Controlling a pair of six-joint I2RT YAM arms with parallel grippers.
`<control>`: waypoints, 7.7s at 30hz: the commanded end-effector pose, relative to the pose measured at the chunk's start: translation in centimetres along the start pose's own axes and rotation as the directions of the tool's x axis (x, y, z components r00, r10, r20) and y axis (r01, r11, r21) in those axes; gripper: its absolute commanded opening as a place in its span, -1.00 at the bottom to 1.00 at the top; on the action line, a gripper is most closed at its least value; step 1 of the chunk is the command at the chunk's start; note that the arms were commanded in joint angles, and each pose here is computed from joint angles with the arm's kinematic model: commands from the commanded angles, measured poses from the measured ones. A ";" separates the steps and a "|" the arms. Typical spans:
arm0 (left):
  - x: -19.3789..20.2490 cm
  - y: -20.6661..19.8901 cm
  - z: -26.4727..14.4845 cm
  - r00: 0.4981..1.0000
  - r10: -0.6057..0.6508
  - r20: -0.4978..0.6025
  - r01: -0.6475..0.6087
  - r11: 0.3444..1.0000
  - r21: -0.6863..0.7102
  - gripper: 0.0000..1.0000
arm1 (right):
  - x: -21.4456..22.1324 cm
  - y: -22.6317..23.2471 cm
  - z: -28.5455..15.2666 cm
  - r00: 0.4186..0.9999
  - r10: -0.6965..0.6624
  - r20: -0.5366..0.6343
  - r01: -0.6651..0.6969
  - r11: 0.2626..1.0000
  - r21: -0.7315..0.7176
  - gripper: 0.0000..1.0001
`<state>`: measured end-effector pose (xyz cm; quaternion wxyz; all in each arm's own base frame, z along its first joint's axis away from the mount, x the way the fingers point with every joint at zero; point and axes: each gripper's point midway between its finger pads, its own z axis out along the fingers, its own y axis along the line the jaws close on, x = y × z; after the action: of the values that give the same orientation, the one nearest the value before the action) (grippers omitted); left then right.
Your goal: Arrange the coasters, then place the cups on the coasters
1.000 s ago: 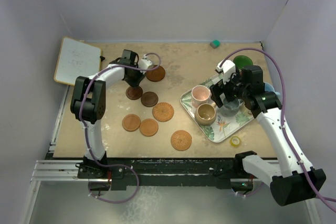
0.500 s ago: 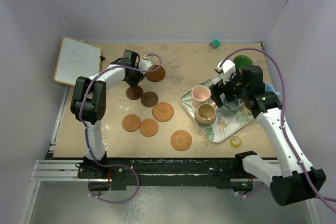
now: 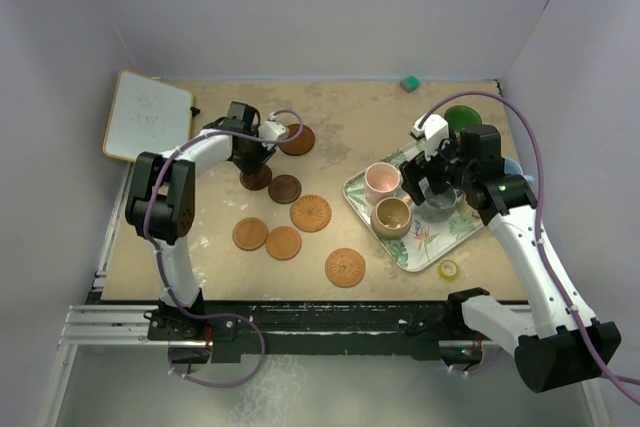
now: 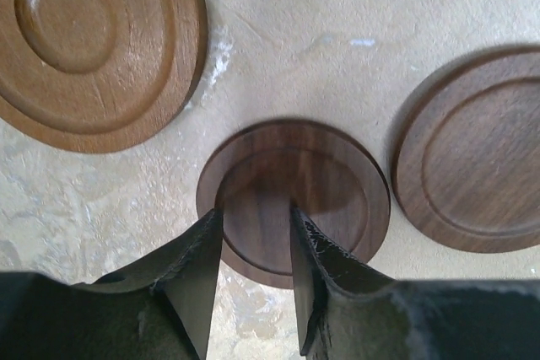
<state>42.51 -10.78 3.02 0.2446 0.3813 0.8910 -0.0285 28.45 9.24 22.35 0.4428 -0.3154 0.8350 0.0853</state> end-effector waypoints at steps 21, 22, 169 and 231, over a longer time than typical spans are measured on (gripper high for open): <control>-0.5 3.8 0.0 0.994 -0.097 0.056 0.099 0.994 -0.048 -0.30 | -1.1 -0.2 -0.3 0.999 -0.023 0.046 0.023 1.000 0.005 1.00; -0.6 4.0 0.1 0.993 -0.100 0.058 0.103 0.993 -0.054 -0.31 | -1.1 -0.2 -0.4 0.999 -0.022 0.046 0.022 1.000 0.006 1.00; -2.9 -10.0 0.8 0.785 0.592 0.182 -0.619 0.754 0.218 -0.19 | -1.3 -0.7 -1.3 0.998 -0.018 0.065 0.017 1.000 0.020 1.00; -6.4 -6.4 4.0 0.993 -0.044 0.107 0.008 0.950 0.313 -0.36 | -1.1 -0.7 -1.2 0.998 -0.018 0.060 0.017 1.000 0.016 1.00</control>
<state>43.73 -19.68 2.73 0.2430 0.4164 0.8580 -0.1772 28.45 8.35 22.98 0.4541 -0.3078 0.8325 0.0775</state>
